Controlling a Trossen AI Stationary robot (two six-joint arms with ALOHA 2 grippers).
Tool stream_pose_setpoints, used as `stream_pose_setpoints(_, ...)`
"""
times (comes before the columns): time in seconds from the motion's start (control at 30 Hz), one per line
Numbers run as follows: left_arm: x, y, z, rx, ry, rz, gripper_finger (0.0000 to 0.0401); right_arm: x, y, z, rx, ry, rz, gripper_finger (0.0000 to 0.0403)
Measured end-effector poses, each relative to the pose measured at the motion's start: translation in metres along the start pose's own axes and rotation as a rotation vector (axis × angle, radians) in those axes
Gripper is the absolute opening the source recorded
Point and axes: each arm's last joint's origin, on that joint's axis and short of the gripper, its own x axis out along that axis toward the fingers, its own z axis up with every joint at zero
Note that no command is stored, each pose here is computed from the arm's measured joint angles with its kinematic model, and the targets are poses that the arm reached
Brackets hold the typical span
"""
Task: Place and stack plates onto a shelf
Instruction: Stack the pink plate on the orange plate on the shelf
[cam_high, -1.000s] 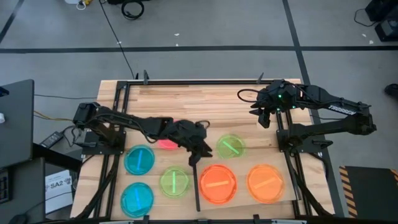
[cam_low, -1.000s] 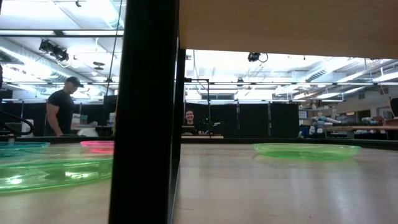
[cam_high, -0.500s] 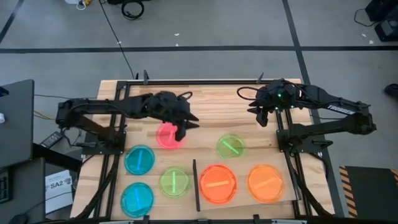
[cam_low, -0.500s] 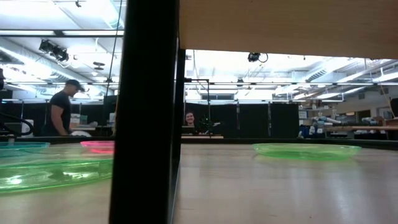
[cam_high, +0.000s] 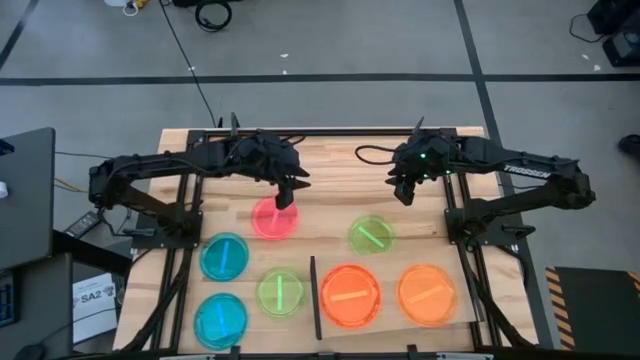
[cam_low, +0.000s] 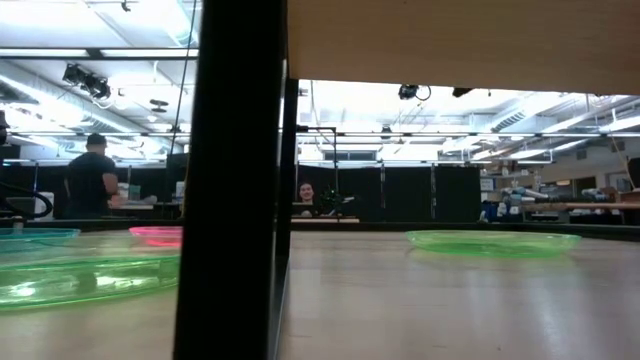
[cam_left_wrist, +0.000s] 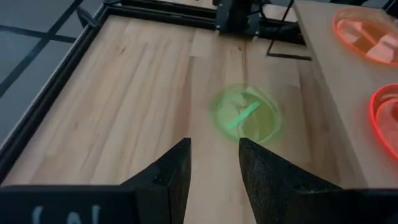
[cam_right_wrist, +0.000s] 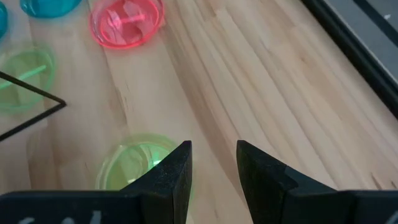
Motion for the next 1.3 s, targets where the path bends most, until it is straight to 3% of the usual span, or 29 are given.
stream_pose_setpoints(0.27, 0.014, 0.019, -0.027, -0.043, 0.043, -0.005, 0.0141, 0.021, 0.001, 0.003, -0.001, 0.074, -0.014, 0.0132)
stream_pose_setpoints(0.87, 0.030, 0.072, -0.110, -0.202, 0.220, 0.134, 0.0141, 0.053, 0.002, 0.005, 0.005, 0.183, 0.018, 0.0132)
stream_pose_setpoints(1.3, 0.033, 0.077, -0.179, -0.419, 0.384, 0.186, 0.0141, 0.055, 0.003, 0.006, 0.007, 0.183, 0.019, 0.0132)
